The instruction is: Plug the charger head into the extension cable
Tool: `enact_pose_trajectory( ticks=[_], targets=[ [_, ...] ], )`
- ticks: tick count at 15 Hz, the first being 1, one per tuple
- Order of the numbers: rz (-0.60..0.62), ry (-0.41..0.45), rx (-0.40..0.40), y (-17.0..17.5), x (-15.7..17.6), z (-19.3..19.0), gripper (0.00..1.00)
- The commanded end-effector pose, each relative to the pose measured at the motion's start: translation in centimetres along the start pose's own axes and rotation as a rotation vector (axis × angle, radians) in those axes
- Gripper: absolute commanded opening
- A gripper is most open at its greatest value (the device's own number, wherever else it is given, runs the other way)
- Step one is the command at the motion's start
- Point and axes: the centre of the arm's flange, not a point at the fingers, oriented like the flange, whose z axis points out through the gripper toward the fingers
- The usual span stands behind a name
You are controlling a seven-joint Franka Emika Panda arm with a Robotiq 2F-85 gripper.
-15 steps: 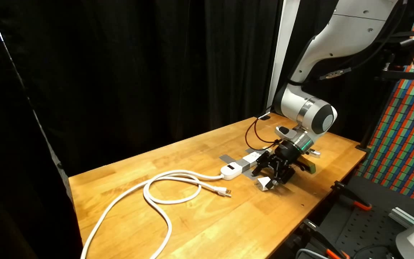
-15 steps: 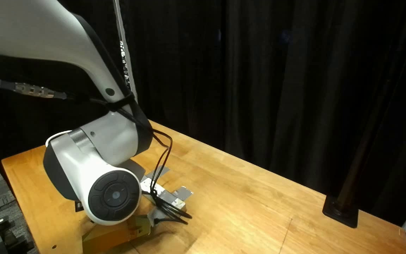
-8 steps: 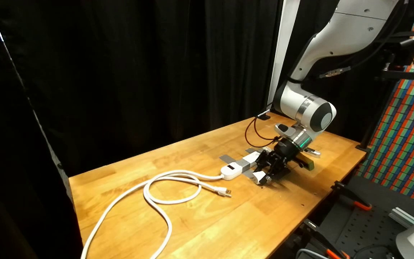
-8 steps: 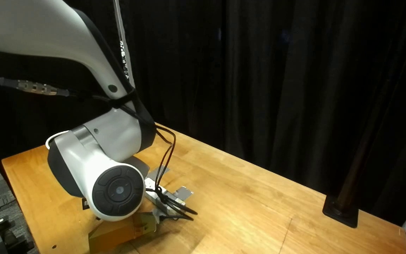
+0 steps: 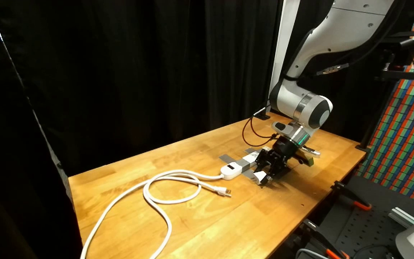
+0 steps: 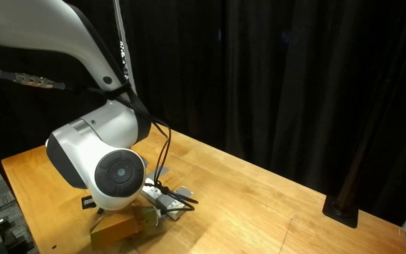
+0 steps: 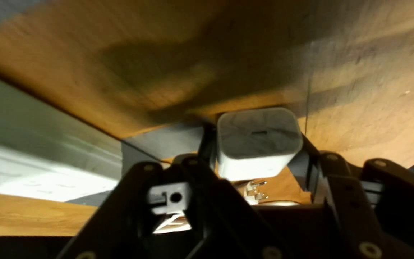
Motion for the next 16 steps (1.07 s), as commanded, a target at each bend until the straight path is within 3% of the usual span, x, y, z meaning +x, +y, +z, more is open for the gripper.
enact_pose_trajectory(
  ticks=[1, 9, 16],
  targets=[
    [0.007, -0.182, 0.016, -2.2, 1.1, -0.5, 0.26],
    [0.073, -0.53, -0.058, -2.8, 6.6, -0.3, 0.26],
    [0.12, -0.789, -0.097, -2.3, 9.2, 1.8, 0.26]
  ],
)
